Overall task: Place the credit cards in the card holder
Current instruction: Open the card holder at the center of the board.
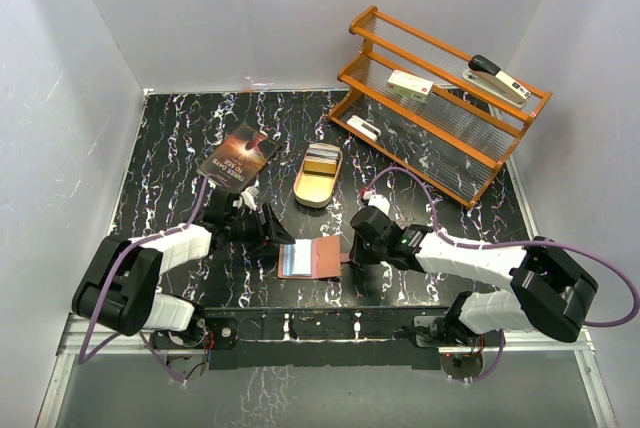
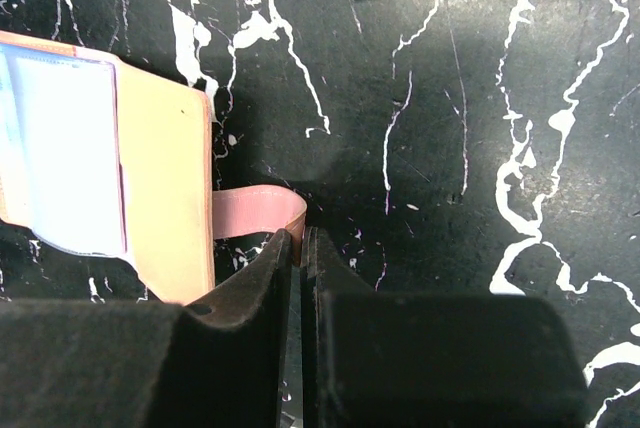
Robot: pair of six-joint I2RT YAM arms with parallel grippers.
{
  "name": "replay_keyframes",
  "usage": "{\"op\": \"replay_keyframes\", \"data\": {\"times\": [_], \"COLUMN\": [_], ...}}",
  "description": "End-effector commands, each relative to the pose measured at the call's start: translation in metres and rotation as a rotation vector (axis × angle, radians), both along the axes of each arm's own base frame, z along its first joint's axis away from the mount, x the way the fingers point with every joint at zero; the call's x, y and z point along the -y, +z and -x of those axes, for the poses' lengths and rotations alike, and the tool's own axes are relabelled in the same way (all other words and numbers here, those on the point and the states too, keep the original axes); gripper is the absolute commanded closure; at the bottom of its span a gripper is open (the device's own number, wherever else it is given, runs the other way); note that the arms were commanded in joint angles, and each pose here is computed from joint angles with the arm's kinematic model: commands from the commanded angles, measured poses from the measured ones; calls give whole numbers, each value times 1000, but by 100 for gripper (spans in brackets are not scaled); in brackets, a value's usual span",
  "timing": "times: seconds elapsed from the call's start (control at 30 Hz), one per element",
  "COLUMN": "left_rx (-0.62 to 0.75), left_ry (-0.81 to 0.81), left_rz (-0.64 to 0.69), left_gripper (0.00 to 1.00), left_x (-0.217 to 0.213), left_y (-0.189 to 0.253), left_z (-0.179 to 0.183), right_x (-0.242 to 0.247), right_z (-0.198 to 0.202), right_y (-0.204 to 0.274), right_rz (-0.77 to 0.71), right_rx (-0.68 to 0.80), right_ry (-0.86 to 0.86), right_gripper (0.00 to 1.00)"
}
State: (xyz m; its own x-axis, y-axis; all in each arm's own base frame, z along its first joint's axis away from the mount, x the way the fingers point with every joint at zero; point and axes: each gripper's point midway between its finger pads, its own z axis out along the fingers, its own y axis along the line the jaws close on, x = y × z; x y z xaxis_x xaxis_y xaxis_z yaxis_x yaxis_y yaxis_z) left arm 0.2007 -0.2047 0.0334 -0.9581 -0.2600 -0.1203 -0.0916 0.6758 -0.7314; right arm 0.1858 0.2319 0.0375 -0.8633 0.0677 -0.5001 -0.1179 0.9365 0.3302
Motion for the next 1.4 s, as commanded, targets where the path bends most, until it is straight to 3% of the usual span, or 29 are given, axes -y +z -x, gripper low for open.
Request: {"op": "replay_keyframes", "data": {"times": [0.0, 0.37, 0.7, 1.1, 1.23, 1.37], "left_rx": [-53, 56, 119, 126, 126, 146], "left_ry": [7, 16, -22, -76, -71, -65], "left_rz": [21, 181, 292, 200, 177, 138], "left_gripper": [37, 45, 46, 50, 59, 78], "left_x": [1, 20, 36, 40, 39, 35], "left_y": [-12, 35, 56, 32, 29, 30], "left_z": [11, -2, -4, 4, 4, 2], "right_x": [-6, -7, -10, -10, -9, -11], "right_z": [-7, -6, -6, -4, -5, -7], "right_y": [5, 4, 6, 8, 10, 25], "right_rz": [-43, -63, -80, -99, -100, -90], "right_rx": [23, 27, 30, 33, 38, 41], "right_ry": [-16, -21, -17, -18, -22, -11], "right_gripper": [98, 98, 98, 97, 97, 85]}}
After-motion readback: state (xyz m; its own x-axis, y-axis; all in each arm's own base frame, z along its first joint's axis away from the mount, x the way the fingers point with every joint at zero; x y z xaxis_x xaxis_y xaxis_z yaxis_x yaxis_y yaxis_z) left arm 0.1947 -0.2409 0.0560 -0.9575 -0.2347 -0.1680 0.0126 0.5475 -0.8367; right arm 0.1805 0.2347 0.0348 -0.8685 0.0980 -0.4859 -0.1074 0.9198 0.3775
